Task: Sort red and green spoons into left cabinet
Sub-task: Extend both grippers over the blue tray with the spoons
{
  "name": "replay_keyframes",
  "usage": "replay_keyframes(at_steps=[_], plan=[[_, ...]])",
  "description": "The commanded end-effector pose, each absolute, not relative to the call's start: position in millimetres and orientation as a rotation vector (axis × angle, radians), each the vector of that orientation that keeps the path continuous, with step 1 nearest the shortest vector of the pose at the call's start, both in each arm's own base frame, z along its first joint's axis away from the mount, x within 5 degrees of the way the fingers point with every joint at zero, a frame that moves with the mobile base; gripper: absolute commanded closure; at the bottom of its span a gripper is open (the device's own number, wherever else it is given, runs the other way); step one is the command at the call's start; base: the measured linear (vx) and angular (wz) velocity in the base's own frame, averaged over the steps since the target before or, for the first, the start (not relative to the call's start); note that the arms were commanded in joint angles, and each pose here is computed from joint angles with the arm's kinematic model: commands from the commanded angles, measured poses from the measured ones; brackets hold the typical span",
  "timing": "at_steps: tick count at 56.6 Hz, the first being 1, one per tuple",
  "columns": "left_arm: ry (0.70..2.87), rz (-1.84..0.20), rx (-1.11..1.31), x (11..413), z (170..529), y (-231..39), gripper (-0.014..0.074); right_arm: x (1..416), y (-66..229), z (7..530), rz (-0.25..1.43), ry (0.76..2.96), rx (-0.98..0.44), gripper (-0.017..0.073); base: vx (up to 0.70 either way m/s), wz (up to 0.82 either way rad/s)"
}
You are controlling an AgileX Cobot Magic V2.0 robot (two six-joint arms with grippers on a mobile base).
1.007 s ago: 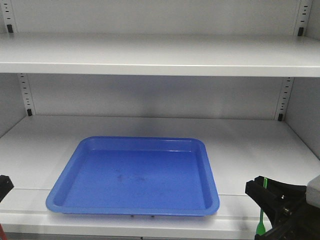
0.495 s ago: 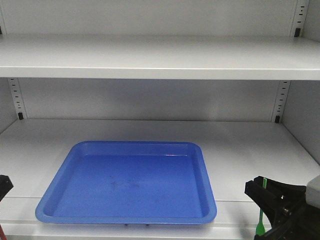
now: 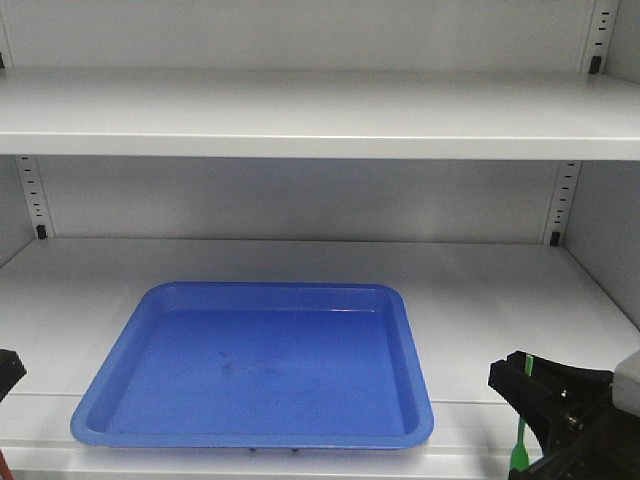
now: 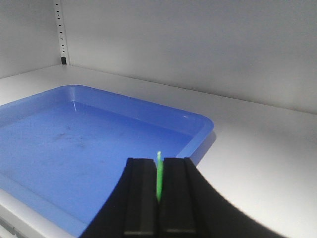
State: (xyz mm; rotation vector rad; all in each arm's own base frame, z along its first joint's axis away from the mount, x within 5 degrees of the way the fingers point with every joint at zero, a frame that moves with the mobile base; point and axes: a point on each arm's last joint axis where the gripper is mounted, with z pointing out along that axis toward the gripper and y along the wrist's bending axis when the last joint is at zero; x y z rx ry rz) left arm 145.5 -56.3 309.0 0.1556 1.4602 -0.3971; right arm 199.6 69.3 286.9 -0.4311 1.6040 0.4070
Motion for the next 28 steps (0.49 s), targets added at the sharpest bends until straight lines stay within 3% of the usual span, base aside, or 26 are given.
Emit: replay_keyframes(at_steps=[1,17,28], plan=[[1.318,-0.406,0.133,143.7,329.7,-54.9,0.0594,198.5,72.1,305.2,0.454,1.497,-0.429,0.0565,0.00,0.00],[1.282,-0.419,0.116,148.3,337.0,-56.4,0.0594,201.3,75.8,312.7,0.541,1.433,-0.399,0.0565,0.00,0.00],[1.292,-0.444,0.118,178.7,361.2,-70.8,0.0594,229.1,83.8,326.8,0.599,1.419,-0.389,0.0564,0.00,0.00]])
